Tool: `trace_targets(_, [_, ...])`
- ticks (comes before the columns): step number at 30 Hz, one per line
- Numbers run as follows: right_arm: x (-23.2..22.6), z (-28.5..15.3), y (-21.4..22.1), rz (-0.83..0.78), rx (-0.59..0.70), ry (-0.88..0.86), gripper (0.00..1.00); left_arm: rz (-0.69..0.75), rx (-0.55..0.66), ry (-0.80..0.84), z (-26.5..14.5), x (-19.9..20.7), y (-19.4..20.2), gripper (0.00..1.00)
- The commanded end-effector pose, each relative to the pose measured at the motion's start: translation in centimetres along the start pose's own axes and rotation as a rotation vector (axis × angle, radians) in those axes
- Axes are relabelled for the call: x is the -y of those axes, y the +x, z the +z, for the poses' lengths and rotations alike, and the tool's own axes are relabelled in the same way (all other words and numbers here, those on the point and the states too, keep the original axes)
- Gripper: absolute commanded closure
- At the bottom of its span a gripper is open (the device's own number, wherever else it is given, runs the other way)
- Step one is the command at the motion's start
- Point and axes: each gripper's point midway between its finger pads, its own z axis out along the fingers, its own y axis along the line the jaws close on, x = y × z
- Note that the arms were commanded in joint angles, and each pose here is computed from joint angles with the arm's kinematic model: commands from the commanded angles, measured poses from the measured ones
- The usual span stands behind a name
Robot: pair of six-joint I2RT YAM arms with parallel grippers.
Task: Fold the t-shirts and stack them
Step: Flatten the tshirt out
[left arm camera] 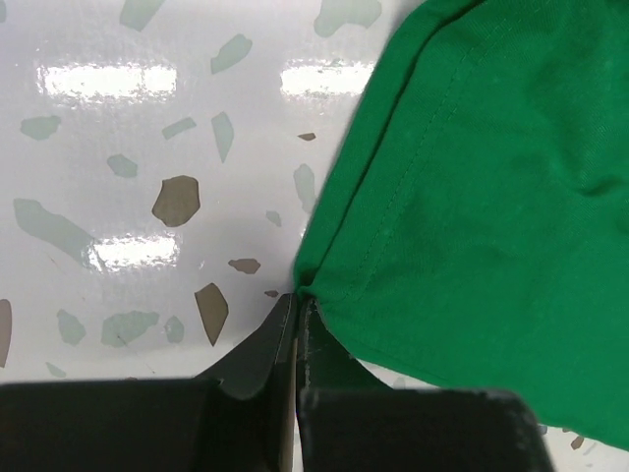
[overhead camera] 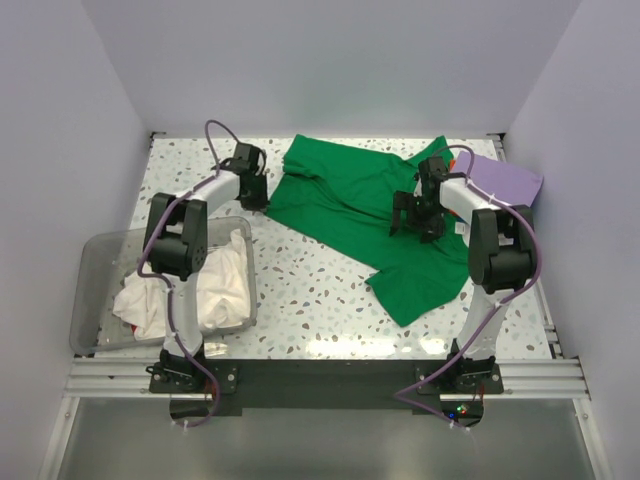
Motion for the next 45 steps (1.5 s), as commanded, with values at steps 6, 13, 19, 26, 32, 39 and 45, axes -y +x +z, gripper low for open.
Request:
trace_targets(6, [-0.6, 2.0, -0.3, 0.005, -0.029, -0.04, 0.04, -0.084, 0.055, 0.073, 1.0, -0.7, -2.4, 1.0])
trace_targets(13, [-2.0, 2.7, -3.4, 0.017, 0.001, -0.071, 0.04, -0.116, 0.111, 0.081, 1.1, -1.5, -5.1, 1.0])
trace_targets(19, [-4.6, 1.8, -6.8, -0.008, 0.047, -0.127, 0.05, -0.123, 0.153, 0.122, 0.7, -1.4, -7.3, 1.0])
trace_targets(26, [-7.4, -6.1, -7.6, -0.078, 0.169, -0.171, 0.05, -0.117, 0.152, 0.158, 0.0, -0.6, -7.4, 1.0])
trace_targets(32, [-6.5, -9.7, 0.7, -0.077, 0.135, -0.144, 0.07, -0.103, 0.159, 0.154, -1.2, -0.7, -7.3, 1.0])
trace_targets(39, [-4.3, -8.2, 12.8, -0.003, 0.012, -0.12, 0.19, -0.083, 0.169, 0.166, -2.6, -0.4, -7.6, 1.0])
trace_targets(45, [-2.1, -6.7, 18.0, 0.091, -0.012, -0.092, 0.34, -0.061, 0.166, 0.171, -3.4, -0.3, -7.4, 1.0])
